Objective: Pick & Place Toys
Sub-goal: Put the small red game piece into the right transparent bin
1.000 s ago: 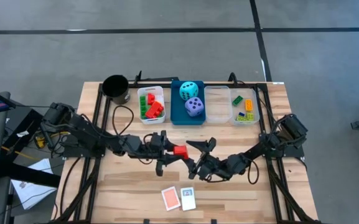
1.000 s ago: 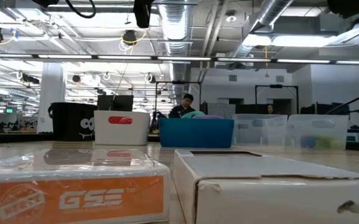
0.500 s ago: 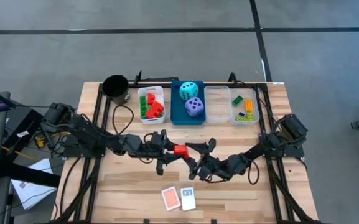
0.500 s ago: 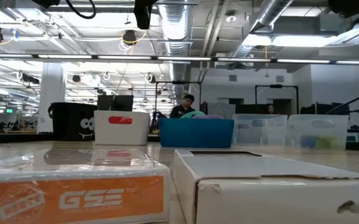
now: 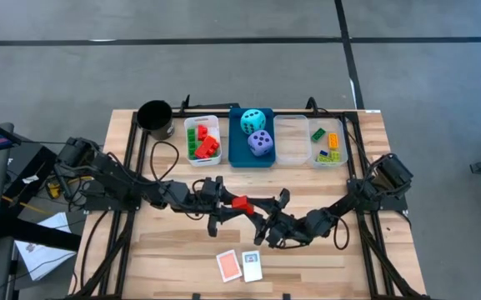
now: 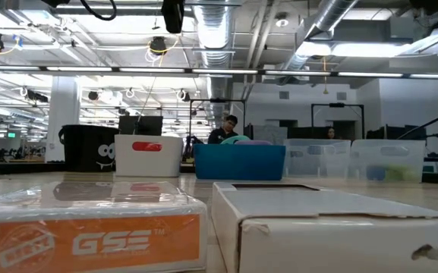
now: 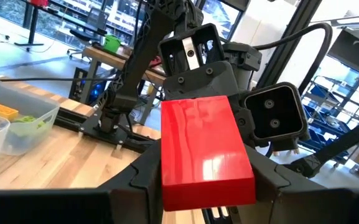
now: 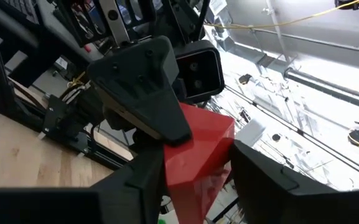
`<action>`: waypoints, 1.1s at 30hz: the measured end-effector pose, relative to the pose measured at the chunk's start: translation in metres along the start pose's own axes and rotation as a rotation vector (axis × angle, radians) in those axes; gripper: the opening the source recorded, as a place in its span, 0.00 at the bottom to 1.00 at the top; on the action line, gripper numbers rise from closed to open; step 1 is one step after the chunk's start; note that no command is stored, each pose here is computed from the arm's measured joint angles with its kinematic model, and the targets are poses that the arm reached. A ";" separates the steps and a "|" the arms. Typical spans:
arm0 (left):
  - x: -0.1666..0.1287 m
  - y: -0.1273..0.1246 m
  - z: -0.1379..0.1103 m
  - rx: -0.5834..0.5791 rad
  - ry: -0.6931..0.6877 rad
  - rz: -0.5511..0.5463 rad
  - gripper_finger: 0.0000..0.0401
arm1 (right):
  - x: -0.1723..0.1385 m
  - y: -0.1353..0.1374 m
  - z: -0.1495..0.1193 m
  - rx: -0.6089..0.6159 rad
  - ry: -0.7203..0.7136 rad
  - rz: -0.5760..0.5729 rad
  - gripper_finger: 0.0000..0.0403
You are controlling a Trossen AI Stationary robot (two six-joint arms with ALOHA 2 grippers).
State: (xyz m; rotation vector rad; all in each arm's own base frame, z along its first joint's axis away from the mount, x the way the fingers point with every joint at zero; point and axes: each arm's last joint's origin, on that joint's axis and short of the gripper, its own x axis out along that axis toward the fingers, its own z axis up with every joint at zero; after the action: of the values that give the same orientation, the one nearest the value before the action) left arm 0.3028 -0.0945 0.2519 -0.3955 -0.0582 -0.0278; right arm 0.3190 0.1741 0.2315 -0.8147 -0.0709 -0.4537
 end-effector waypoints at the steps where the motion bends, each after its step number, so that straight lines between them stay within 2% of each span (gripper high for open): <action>1: 0.000 0.000 0.000 0.000 0.001 0.001 0.33 | 0.000 0.000 0.000 0.000 0.002 -0.001 0.40; 13: 0.000 0.001 -0.001 -0.002 0.008 0.006 0.33 | 0.001 -0.001 -0.002 -0.016 0.042 -0.023 0.31; 17: 0.000 0.001 -0.002 -0.012 0.020 -0.005 0.33 | 0.001 -0.001 -0.001 -0.010 0.034 -0.019 0.37; 26: 0.000 0.001 -0.004 -0.013 0.037 -0.011 0.33 | 0.005 -0.002 -0.003 -0.011 0.012 -0.013 0.60; 33: 0.000 0.001 -0.004 -0.021 0.038 -0.010 0.33 | 0.006 -0.002 -0.003 -0.017 -0.009 -0.002 0.64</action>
State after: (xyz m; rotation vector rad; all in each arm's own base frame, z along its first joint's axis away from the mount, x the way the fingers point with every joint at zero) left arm 0.3032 -0.0950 0.2476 -0.4155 -0.0225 -0.0463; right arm 0.3233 0.1682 0.2321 -0.8336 -0.0766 -0.4528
